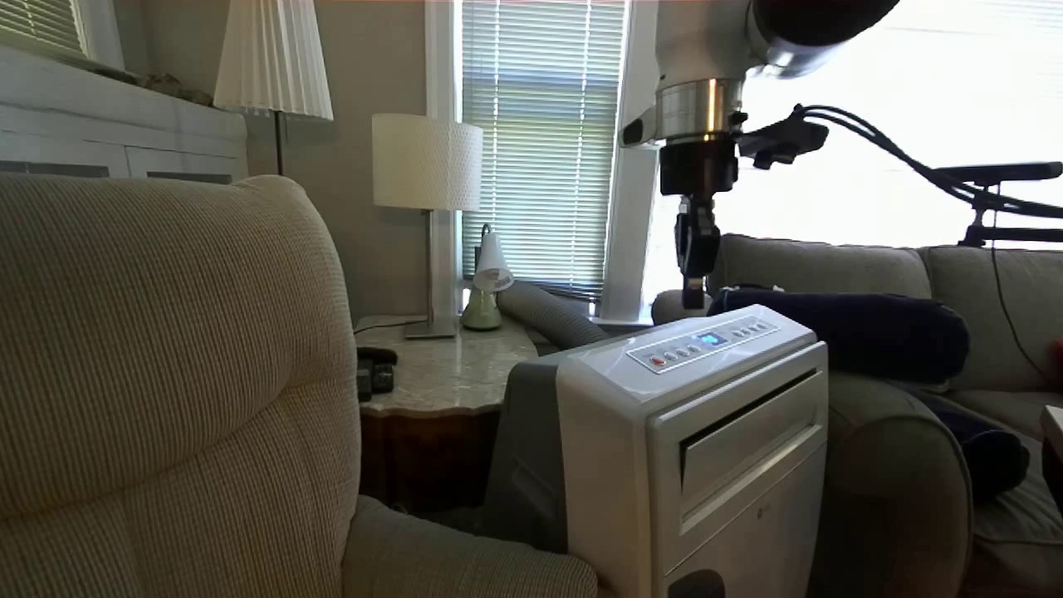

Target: Turn on the air cooler

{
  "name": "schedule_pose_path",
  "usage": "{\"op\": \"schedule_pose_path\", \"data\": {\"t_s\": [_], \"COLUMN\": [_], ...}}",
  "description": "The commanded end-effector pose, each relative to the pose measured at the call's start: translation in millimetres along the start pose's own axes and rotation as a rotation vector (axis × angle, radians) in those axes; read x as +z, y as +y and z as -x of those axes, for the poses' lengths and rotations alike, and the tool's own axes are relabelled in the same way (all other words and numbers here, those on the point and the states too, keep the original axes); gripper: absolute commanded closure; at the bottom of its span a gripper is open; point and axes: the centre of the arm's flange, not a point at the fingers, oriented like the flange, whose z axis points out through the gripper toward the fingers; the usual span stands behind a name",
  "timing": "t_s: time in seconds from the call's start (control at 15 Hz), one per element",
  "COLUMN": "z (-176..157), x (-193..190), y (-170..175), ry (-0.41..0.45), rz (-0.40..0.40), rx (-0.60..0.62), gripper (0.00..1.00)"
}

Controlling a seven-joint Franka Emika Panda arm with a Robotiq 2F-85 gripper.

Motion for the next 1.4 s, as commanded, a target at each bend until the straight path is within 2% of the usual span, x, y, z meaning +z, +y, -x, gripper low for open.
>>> {"op": "schedule_pose_path", "data": {"t_s": [0.0,0.33,0.67,0.8,0.87,1.33], "z": [48,88,122,129,108,117], "x": [-40,-83,-119,-126,-119,-124], "y": [4,12,25,29,30,32], "ry": [-0.041,-0.064,-0.024,-0.034,-0.038,-0.037], "rz": [-0.030,-0.077,-0.077,-0.077,-0.050,-0.049], "rx": [-0.028,-0.003,0.093,0.104,0.074,0.083], "gripper": [0.68,0.34,0.00,0.00,0.02,0.00]}}
